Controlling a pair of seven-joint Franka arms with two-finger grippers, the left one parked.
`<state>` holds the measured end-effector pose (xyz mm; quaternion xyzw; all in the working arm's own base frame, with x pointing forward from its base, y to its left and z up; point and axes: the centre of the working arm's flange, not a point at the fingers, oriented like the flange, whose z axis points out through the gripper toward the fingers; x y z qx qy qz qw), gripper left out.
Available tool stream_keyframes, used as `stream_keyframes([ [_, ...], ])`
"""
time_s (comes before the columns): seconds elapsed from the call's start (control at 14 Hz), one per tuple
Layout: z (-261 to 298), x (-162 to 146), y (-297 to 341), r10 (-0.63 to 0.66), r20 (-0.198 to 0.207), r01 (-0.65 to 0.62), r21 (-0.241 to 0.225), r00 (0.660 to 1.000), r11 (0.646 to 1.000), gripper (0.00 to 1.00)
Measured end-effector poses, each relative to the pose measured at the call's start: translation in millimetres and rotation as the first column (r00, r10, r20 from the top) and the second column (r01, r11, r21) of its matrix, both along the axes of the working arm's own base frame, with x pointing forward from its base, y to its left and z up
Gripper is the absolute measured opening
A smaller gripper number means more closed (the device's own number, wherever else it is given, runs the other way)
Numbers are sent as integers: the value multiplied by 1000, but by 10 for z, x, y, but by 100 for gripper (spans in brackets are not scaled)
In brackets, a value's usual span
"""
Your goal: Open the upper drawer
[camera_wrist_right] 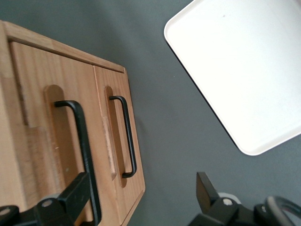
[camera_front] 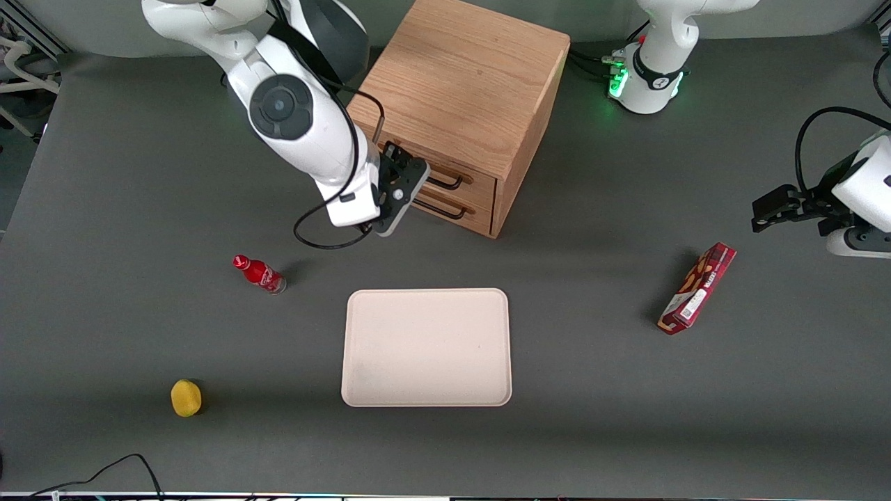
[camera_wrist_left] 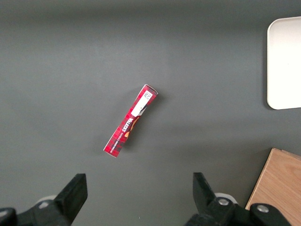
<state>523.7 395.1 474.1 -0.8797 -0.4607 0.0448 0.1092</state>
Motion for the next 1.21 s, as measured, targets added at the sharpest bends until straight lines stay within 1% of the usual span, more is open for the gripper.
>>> stream_keyframes([
  [0.36, -132, -57, 130, 34, -14, -34, -1, 999, 999, 100],
  [0.71, -176, -157, 267, 91, -13, -91, -1, 996, 996, 100],
  [0.93, -233, -137, 261, 93, -20, -93, -3, 995, 996, 100],
  [1.21, -204, -123, 263, 92, -15, -92, 1, 996, 996, 100],
])
